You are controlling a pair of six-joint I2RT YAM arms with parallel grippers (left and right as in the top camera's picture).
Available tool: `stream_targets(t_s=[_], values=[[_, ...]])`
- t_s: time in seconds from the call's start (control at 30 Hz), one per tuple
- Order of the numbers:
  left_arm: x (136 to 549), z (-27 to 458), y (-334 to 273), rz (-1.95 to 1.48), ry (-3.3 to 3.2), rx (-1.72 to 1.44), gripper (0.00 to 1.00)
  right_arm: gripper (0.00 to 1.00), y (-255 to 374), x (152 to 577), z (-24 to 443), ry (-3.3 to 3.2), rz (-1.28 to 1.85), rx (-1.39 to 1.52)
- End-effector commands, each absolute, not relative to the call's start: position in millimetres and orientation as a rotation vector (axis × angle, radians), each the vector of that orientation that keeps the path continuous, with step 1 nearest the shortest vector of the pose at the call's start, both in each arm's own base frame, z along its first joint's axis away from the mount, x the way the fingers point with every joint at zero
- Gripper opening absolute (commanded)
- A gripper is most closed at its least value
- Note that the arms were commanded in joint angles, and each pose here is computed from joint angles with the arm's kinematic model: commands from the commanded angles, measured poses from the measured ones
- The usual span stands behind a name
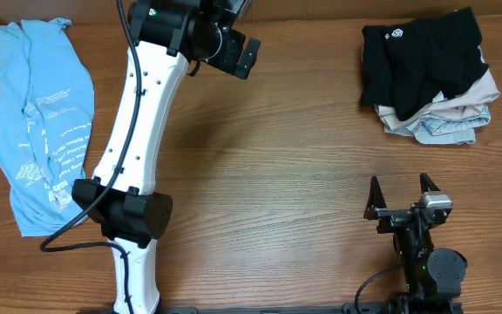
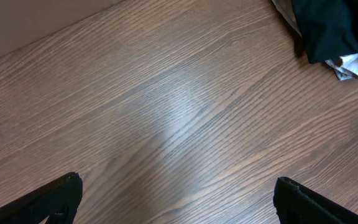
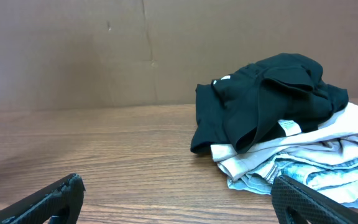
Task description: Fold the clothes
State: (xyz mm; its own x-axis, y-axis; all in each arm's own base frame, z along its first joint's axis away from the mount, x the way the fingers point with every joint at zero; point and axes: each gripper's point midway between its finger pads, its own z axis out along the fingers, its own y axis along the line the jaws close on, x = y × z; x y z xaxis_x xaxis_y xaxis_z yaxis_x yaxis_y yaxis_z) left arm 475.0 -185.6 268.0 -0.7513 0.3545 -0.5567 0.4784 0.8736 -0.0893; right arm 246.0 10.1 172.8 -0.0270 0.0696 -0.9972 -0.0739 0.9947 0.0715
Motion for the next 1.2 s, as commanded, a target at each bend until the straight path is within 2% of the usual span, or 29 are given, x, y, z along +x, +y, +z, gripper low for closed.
stream_targets(t_s=[0.0,0.57,0.7,0.9,1.17], values=[[473,276,-184,-0.295,2.479,0.615,1.00,1.00,9,246,171,1.589,0.102,-0.001],[473,276,-183,-0.295,2.479,0.612,1.00,1.00,9,246,171,1.589,0.102,-0.001],[467,295,-172,-0.288,2.454,0.586,1.00,1.00,9,246,171,1.589,0.101,-0.002],[434,334,-127,-0.260,2.457,0.493,1.00,1.00,9,246,171,1.589,0.102,-0.001],[385,362,-69,-0.206,2.498,0.282,1.00,1.00,9,246,171,1.589,0.101,-0.002]])
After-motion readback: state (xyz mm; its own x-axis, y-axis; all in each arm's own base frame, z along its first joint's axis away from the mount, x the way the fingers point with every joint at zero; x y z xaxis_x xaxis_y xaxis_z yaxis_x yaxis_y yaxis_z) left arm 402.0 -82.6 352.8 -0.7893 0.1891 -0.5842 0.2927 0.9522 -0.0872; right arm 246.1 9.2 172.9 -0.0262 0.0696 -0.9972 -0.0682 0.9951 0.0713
